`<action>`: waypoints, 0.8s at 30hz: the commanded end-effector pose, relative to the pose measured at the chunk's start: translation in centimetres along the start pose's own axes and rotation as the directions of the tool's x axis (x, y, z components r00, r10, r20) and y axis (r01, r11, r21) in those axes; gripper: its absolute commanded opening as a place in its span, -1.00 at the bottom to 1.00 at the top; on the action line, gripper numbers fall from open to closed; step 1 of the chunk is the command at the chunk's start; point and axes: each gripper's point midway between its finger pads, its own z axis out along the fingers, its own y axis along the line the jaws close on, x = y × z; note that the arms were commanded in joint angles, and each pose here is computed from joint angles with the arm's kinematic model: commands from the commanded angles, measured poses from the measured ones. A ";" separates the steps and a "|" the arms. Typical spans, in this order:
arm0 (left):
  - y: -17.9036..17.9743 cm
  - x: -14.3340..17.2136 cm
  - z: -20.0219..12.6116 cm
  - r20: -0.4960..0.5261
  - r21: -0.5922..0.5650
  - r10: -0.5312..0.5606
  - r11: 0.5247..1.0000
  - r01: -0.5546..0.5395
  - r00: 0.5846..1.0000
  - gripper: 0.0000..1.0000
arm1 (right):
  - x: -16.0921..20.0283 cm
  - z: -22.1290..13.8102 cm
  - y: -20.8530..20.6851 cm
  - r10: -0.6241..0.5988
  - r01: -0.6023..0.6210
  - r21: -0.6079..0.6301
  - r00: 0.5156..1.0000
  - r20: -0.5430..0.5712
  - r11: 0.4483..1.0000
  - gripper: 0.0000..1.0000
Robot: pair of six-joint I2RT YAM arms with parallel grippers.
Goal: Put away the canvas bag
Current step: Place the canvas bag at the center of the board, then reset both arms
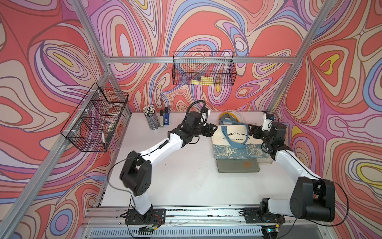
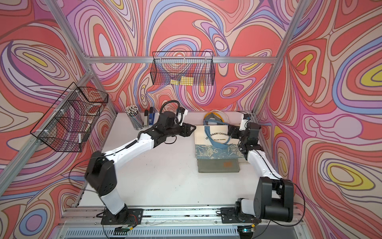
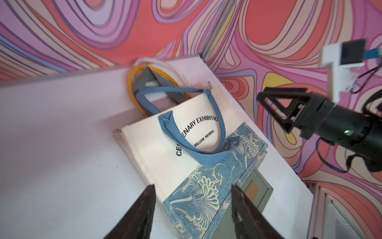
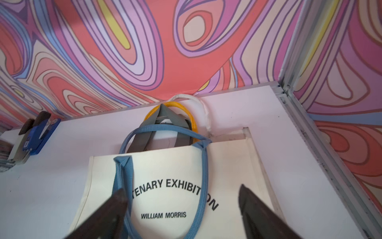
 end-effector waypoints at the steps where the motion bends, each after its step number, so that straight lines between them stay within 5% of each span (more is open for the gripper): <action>1: 7.9 3.1 -4.0 0.003 -0.342 0.149 0.929 -0.139 0.989 0.66 | 3.5 0.6 0.2 -0.033 0.033 0.027 0.999 -0.001 0.999 0.97; 4: 12.8 5.9 -10.0 0.020 -0.545 0.205 0.823 -0.161 0.979 0.96 | 6.5 1.0 0.7 -0.101 0.100 0.053 0.994 0.028 0.994 0.97; 8: 18.9 9.4 -16.8 0.076 -0.726 0.206 0.682 -0.087 0.976 0.98 | 8.0 1.8 0.6 -0.169 0.160 0.094 0.981 0.095 0.983 0.97; 12: 23.1 13.5 -20.2 0.124 -0.778 0.168 0.628 -0.009 0.978 0.98 | 8.1 2.5 0.7 -0.215 0.202 0.108 0.968 0.128 0.973 0.97; 17: 26.1 14.8 -20.0 0.211 -0.774 0.161 0.629 0.064 0.964 0.99 | 9.5 2.9 0.8 -0.228 0.213 0.102 0.957 0.181 0.972 0.97; 18: 26.7 15.3 -19.4 0.153 -0.781 0.126 0.623 0.042 0.980 0.98 | 9.5 3.2 0.6 -0.222 0.207 0.111 0.963 0.154 0.972 0.97; 21: 26.4 14.3 -17.9 0.113 -0.746 0.241 0.661 -0.077 0.964 0.99 | 9.8 3.8 0.6 -0.208 0.198 0.089 0.970 0.124 0.976 0.97; 24: 28.4 16.0 -17.4 0.155 -0.719 0.176 0.695 -0.011 0.972 0.98 | 9.8 3.8 0.5 -0.206 0.196 0.088 0.970 0.127 0.977 0.97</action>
